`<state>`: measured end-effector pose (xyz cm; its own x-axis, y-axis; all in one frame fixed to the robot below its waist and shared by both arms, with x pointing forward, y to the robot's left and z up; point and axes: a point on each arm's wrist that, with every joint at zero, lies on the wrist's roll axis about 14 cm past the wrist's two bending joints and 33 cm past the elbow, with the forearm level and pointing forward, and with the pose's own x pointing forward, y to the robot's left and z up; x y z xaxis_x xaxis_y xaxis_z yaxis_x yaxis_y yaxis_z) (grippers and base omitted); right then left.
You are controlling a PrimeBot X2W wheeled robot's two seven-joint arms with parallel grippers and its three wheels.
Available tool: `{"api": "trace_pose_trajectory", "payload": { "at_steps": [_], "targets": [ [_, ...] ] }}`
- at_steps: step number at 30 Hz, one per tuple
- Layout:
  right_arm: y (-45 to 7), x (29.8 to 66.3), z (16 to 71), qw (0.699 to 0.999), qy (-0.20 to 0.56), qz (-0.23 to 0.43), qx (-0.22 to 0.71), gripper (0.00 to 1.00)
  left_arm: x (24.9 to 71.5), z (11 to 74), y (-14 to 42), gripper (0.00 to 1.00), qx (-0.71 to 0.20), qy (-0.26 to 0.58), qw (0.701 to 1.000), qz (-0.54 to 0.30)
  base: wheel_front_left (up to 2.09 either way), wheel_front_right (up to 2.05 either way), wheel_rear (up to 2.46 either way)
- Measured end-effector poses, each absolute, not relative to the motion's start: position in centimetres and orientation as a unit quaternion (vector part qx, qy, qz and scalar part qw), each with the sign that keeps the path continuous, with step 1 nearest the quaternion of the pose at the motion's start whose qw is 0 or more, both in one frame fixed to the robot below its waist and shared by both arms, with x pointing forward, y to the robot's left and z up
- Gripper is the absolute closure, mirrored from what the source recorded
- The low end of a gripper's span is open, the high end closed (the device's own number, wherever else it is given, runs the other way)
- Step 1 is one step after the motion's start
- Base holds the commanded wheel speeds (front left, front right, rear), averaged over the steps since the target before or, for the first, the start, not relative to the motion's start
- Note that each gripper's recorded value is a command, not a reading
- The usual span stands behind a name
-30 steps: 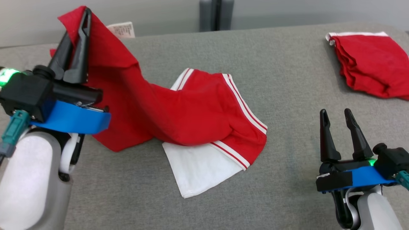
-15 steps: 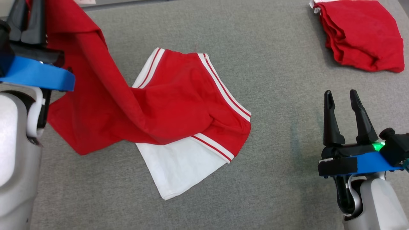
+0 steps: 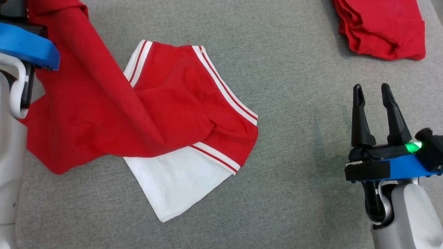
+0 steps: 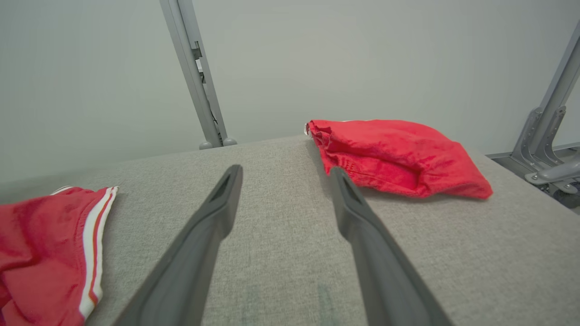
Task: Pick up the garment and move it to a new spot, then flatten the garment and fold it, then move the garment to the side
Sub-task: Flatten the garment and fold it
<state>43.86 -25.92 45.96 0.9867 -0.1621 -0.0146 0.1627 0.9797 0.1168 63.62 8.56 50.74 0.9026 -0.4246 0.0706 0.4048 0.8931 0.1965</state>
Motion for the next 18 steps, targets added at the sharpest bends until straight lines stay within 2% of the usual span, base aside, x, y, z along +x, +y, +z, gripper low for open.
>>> {"api": "trace_pose_trajectory", "payload": {
  "at_steps": [2,3,4,10,18],
  "targets": [
    [-26.1,43.8,46.0,0.995,0.002,-0.084,0.058,0.00,64.0,49.7,8.5,1.00,0.089,-0.041,0.972,-0.212,0.00,0.00,0.00],
    [-26.2,43.8,46.0,0.995,0.003,-0.085,0.059,0.00,64.2,49.0,8.6,0.80,0.090,-0.033,0.973,-0.211,0.00,0.00,0.00],
    [-26.3,43.7,45.9,0.995,0.003,-0.086,0.059,0.00,64.3,48.5,8.6,0.00,0.091,-0.026,0.973,-0.211,0.00,0.00,0.00],
    [-26.4,43.6,46.0,0.994,0.002,-0.089,0.060,0.00,64.2,46.0,9.2,0.00,0.092,0.004,0.975,-0.204,0.00,0.00,0.00],
    [-25.1,44.1,47.3,0.995,-0.015,-0.069,0.065,0.00,62.1,46.1,10.9,0.00,0.089,0.014,0.978,-0.190,0.00,0.00,0.00]
  ]
}}
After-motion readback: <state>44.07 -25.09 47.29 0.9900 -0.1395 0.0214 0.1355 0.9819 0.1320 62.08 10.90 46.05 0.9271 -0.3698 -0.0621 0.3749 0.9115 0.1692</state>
